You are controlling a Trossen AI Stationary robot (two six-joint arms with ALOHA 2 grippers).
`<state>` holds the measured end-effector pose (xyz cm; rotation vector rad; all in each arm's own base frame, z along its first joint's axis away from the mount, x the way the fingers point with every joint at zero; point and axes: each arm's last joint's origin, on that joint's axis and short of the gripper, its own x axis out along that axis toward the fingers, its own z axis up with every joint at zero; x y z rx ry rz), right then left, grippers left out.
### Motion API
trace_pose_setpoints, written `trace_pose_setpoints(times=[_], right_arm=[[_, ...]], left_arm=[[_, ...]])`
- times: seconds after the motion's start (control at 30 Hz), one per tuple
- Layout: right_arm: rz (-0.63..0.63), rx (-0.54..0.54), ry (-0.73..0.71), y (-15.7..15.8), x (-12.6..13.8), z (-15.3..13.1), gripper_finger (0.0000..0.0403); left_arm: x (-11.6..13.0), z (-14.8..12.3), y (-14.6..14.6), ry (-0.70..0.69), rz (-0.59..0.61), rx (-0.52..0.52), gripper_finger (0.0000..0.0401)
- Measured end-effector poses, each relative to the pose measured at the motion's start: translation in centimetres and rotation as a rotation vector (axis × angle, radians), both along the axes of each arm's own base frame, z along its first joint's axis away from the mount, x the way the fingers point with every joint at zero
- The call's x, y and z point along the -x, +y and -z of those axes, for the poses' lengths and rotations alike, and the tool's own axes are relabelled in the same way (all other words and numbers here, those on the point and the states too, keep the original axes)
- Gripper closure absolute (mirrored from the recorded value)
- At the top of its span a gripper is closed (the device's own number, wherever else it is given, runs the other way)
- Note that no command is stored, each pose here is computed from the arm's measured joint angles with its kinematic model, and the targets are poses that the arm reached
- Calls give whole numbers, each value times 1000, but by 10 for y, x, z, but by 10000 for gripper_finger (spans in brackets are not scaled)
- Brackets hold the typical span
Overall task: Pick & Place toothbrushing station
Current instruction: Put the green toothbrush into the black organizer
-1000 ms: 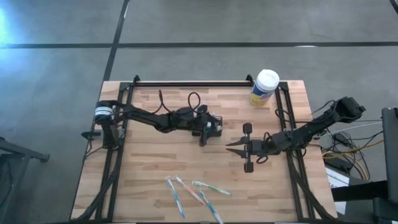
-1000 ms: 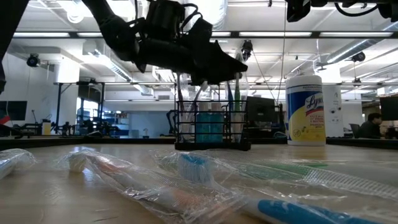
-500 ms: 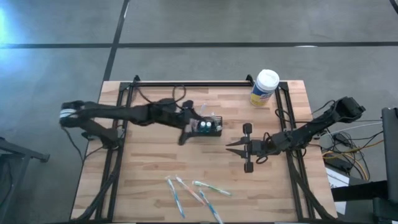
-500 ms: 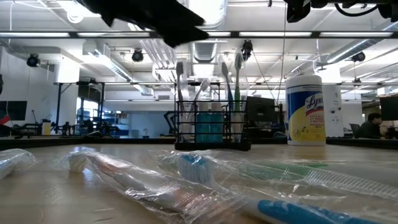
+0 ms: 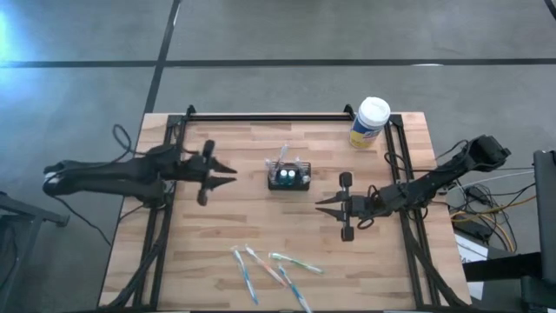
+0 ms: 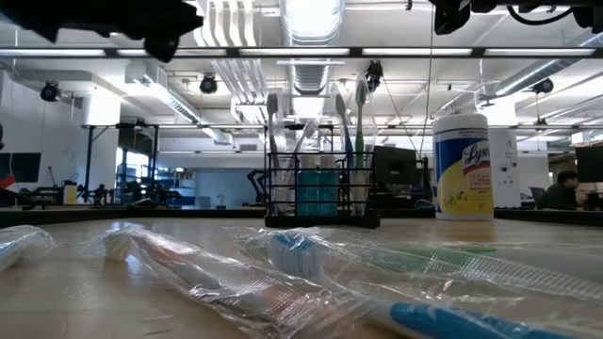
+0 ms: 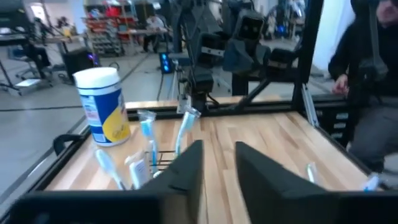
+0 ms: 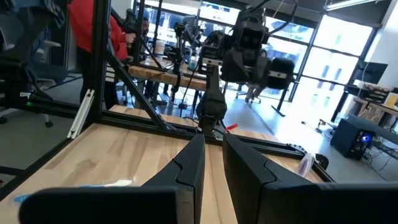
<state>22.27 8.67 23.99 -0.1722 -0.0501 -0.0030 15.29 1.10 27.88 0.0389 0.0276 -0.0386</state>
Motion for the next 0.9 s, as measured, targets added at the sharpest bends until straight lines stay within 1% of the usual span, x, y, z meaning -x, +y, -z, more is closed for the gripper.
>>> trace_pose_setpoints(times=[0.1,0.13,0.17,0.27,0.37,0.5,0.57,0.67,0.8,0.9], right_arm=[[0,-1,-3,0,0,0,351],[1,-1,-3,0,0,-1,351],[3,2,-7,0,0,-1,351],[9,13,-20,-2,-1,-2,351],[21,0,-48,-4,0,-6,351],[92,-86,-105,-15,6,-20,351],[104,-85,-105,-22,11,-25,351],[87,-74,-96,-32,20,-32,351],[26,-81,-96,-44,33,-41,351],[5,-82,-87,-49,42,-43,351]], left_arm=[[14,9,-1,-34,-7,8,368],[18,12,-1,-44,-7,2,384],[21,16,-2,-47,-7,-5,391],[26,28,-2,-44,-9,-28,392],[28,40,-1,-26,-46,-39,397],[29,55,1,7,-115,-49,395],[29,60,1,-8,-114,-66,395],[31,61,-1,-61,-80,-76,398],[32,60,-1,-74,-75,-105,396],[32,59,0,-78,-81,-141,397]])
